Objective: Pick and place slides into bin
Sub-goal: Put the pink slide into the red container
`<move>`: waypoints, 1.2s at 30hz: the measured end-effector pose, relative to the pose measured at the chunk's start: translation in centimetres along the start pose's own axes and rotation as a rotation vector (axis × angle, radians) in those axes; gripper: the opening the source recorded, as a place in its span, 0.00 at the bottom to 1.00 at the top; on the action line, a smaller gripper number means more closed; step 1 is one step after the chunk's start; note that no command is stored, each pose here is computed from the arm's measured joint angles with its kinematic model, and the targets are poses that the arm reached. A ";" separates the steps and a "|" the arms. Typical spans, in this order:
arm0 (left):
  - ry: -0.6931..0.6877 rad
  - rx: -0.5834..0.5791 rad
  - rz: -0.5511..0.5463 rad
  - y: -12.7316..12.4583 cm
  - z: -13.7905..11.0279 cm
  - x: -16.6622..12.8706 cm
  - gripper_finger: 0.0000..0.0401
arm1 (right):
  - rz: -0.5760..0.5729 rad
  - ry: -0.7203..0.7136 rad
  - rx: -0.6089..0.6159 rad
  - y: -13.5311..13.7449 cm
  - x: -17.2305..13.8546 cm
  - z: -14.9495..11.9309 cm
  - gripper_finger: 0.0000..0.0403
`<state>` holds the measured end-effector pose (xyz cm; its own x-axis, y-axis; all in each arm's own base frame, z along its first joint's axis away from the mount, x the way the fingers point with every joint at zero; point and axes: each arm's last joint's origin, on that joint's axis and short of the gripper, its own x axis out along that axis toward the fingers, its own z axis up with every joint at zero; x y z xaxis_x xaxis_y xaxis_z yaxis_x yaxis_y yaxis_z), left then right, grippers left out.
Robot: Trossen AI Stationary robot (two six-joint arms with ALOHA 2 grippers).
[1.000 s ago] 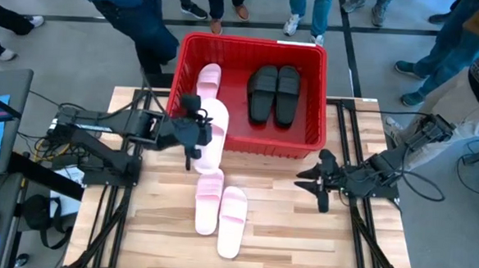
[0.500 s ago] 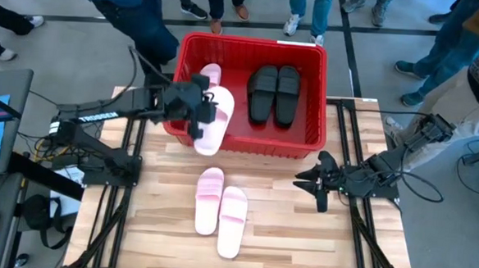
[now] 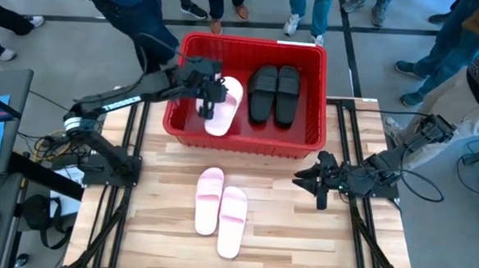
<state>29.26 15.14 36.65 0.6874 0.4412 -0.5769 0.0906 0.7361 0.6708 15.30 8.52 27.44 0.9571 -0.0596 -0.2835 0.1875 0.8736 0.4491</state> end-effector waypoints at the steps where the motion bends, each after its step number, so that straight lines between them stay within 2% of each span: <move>1: 0.005 -0.003 0.002 0.2 -0.3 0.7 0.00 | 0.001 -0.002 0.005 0.0 0.0 0.0 0.29; 10: 0.054 -0.020 -0.013 1.4 -3.7 6.9 0.00 | -0.013 -0.019 0.061 0.0 0.0 0.1 0.29; 15: 0.084 -0.047 -0.022 1.7 -5.7 9.2 0.00 | -0.014 -0.018 0.077 0.0 0.0 0.1 0.29; 27: 0.084 -0.114 0.028 3.3 -8.7 11.3 0.00 | -0.044 -0.031 0.089 -0.4 0.3 0.3 0.29; 33: 0.107 -0.129 -0.013 3.5 -9.0 13.5 0.00 | -0.049 -0.033 0.101 -0.6 0.4 0.4 0.29; 36: 0.098 -0.140 0.002 4.5 -8.5 14.2 0.00 | -0.049 -0.034 0.124 -0.5 0.4 0.4 0.29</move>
<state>33.29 29.14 27.50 0.6136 0.4853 -0.6229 -0.0161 0.7964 0.6046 15.64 7.82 27.45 0.9527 -0.1187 -0.2799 0.2579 0.8031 0.5372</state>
